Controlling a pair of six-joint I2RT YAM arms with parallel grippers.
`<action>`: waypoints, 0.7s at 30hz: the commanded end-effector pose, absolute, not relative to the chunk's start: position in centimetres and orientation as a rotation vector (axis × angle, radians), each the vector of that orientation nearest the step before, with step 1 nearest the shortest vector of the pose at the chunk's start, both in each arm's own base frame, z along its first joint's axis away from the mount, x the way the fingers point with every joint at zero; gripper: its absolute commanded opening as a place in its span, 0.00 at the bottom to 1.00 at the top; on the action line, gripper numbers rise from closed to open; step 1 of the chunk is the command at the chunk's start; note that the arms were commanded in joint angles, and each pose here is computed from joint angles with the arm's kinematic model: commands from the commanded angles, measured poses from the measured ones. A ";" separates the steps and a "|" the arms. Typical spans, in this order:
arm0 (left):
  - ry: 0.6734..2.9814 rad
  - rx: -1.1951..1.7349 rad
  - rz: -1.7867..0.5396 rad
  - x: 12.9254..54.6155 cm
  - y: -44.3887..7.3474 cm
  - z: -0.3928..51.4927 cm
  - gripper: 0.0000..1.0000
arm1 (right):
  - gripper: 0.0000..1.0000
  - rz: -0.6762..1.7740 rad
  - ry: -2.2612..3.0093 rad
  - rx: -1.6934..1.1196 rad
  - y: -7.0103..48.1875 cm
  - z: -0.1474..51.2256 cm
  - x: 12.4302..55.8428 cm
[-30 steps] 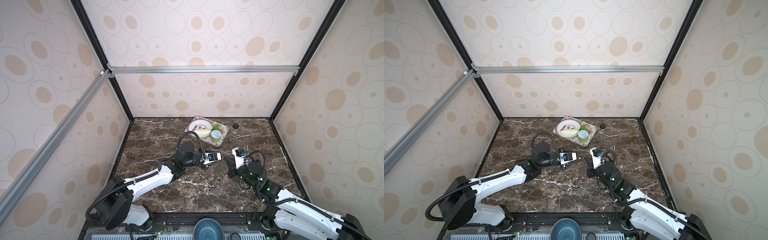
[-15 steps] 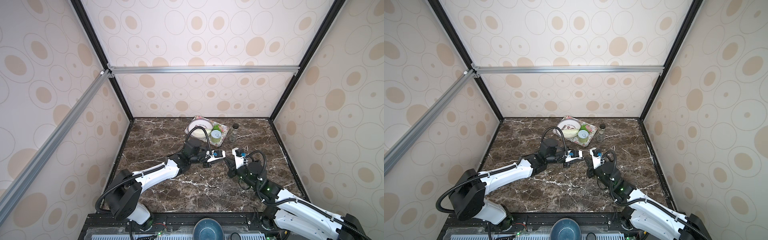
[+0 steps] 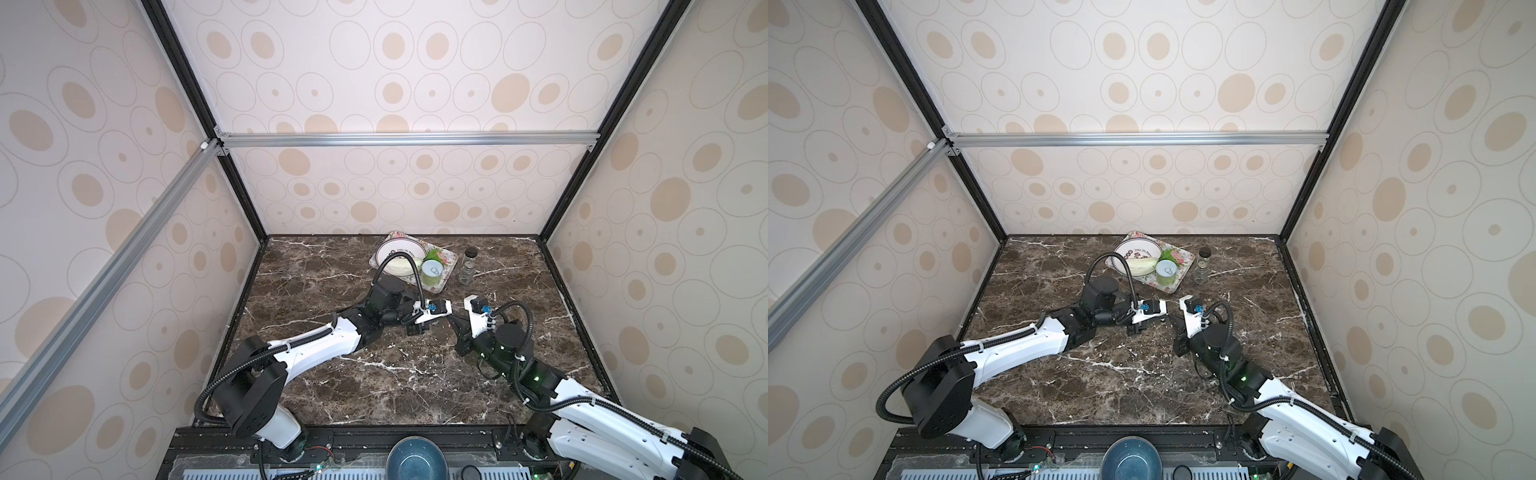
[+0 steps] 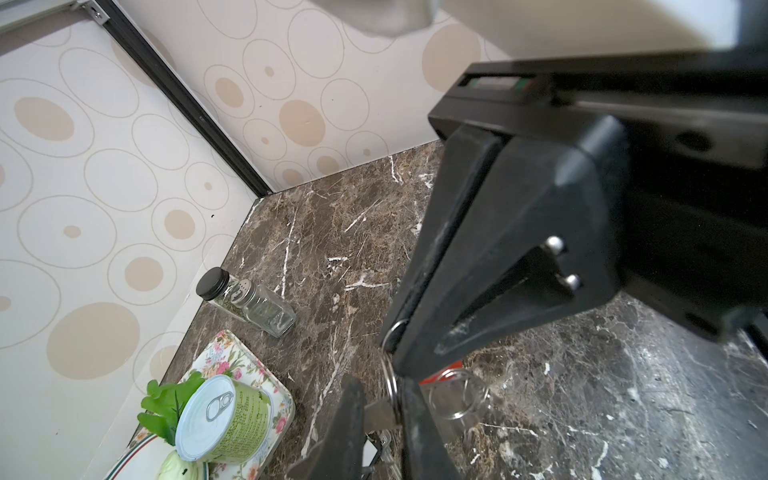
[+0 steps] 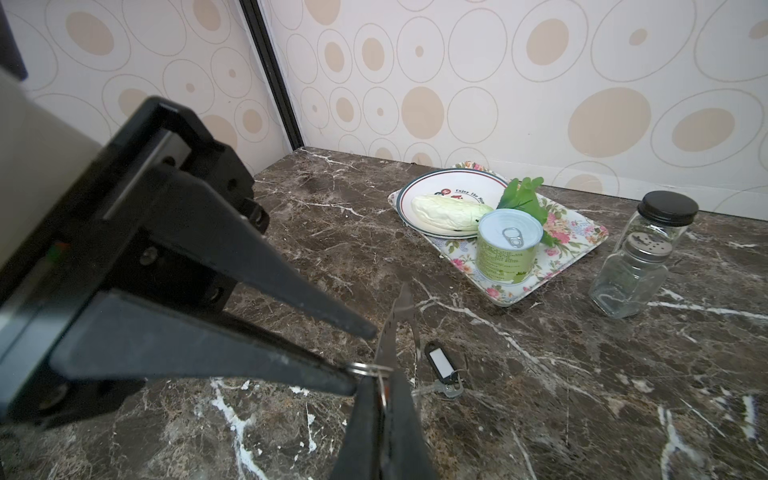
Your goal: Put the keys on the keyring
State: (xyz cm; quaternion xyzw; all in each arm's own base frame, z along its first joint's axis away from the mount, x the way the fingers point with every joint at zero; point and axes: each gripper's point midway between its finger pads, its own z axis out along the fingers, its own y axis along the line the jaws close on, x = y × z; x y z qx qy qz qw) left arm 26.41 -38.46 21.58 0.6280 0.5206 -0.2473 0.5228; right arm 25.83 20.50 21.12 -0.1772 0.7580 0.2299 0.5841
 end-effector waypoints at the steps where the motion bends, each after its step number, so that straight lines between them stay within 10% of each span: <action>1: 1.209 1.483 -0.573 26.9 -39.1 23.2 0.17 | 0.00 0.552 1.726 -0.414 20.6 22.0 25.7; 21: 1.139 1.383 -0.571 26.7 -38.6 25.5 0.00 | 0.00 0.557 1.724 -0.402 20.7 21.8 25.8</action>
